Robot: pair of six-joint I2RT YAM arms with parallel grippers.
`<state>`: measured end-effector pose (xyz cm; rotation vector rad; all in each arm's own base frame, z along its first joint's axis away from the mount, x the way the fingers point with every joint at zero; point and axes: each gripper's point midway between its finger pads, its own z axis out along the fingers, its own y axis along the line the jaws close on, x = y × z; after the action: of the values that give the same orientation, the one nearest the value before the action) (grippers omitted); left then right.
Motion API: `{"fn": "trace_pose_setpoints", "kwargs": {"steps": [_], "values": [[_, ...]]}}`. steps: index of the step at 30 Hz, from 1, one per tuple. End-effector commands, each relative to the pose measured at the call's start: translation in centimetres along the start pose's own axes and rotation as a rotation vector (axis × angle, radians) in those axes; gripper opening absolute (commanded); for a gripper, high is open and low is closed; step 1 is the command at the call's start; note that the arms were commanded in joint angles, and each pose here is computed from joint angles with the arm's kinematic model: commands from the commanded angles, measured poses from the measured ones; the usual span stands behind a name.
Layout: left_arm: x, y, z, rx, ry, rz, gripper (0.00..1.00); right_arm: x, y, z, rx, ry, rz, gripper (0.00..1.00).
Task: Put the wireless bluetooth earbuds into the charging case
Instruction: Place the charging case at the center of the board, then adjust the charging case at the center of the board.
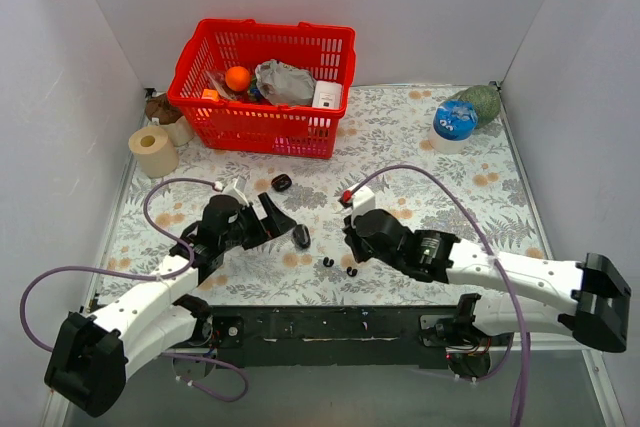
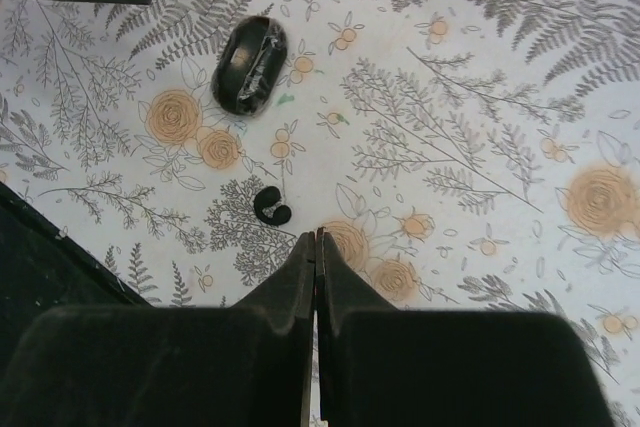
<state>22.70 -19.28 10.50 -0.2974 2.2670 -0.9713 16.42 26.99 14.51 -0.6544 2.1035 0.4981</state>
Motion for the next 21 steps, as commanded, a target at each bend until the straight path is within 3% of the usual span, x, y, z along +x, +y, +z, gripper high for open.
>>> {"fn": "trace_pose_setpoints", "kwargs": {"steps": [1,10,21], "values": [[0.7,2.2,-0.5,-0.081,-0.032,-0.020,0.97,-0.2,3.2,2.8,-0.117,0.013,-0.029,0.01],[-1.5,4.5,-2.0,-0.256,-0.137,-0.026,0.98,1.4,8.1,7.8,-0.273,0.096,-0.035,0.01],[-2.4,4.6,-2.8,-0.289,-0.189,-0.073,0.98,3.0,7.4,11.7,-0.270,0.161,0.006,0.01]]}}
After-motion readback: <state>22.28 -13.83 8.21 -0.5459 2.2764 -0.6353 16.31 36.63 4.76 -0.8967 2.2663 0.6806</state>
